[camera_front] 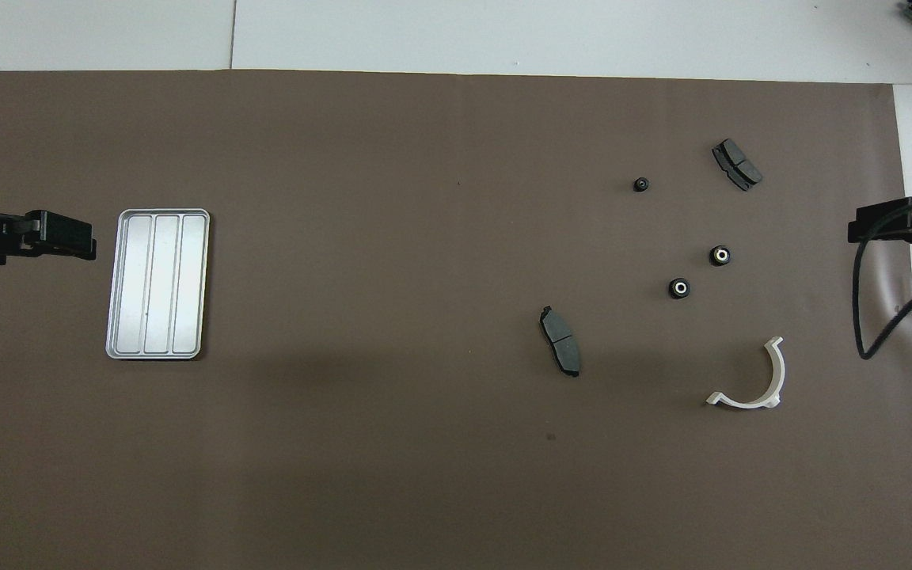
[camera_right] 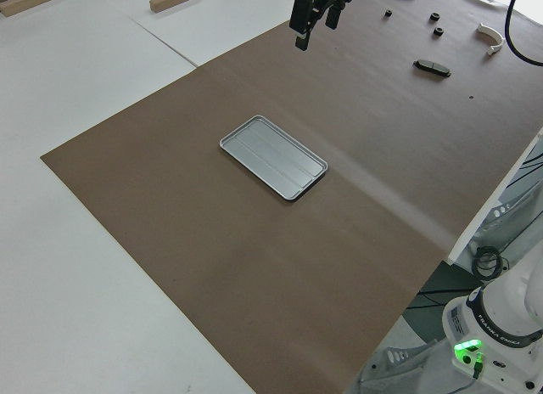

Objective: Place bearing gear from tray to pile

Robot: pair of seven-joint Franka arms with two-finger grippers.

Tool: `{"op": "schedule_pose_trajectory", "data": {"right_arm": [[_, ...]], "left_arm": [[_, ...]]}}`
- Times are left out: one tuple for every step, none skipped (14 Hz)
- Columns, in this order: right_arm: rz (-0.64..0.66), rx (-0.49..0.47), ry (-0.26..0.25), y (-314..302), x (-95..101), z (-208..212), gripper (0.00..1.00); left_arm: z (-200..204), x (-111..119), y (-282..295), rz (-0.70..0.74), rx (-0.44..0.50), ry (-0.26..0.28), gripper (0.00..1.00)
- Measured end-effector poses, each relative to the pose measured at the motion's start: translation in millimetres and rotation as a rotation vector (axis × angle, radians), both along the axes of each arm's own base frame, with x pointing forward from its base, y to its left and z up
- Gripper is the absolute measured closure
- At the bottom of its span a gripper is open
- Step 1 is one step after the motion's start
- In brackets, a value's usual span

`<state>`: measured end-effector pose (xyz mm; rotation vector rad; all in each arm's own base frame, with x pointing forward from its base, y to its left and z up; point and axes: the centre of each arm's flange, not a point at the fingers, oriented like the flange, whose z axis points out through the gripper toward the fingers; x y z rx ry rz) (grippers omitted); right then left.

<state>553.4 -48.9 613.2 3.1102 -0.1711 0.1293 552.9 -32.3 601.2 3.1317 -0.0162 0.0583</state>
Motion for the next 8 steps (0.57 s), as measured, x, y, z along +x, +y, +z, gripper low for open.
{"op": "schedule_pose_trajectory", "data": {"right_arm": [[-0.002, 0.001, 0.02, -1.3, -6.0, 0.7, 0.0], [0.0, 0.002, 0.027, -0.5, -10.1, -1.1, 0.0], [0.002, 0.003, 0.033, 0.8, -13.0, -3.1, 0.0], [0.005, 0.003, 0.036, 2.5, -14.6, -4.5, 0.0], [0.007, 0.003, 0.037, 3.9, -14.9, -5.0, 0.0], [0.009, 0.003, 0.035, 4.6, -14.9, -4.4, 0.0], [0.009, 0.003, 0.033, 4.9, -15.0, -2.7, 0.0], [0.01, 0.003, 0.034, 5.3, -15.7, 0.5, 0.0]], "left_arm": [[0.0, 0.0, 0.0, 0.0, 0.0, 0.0, 0.0], [0.0, 0.0, 0.0, 0.0, 0.0, 0.0, 0.0], [0.0, 0.0, 0.0, 0.0, 0.0, 0.0, 0.0], [0.0, 0.0, 0.0, 0.0, 0.0, 0.0, 0.0], [0.0, 0.0, 0.0, 0.0, 0.0, 0.0, 0.0], [0.1, 0.0, 0.0, 0.0, 0.0, 0.0, 0.0], [0.1, 0.0, 0.0, 0.0, 0.0, 0.0, 0.0], [0.1, 0.0, 0.0, 0.0, 0.0, 0.0, 0.0]]}}
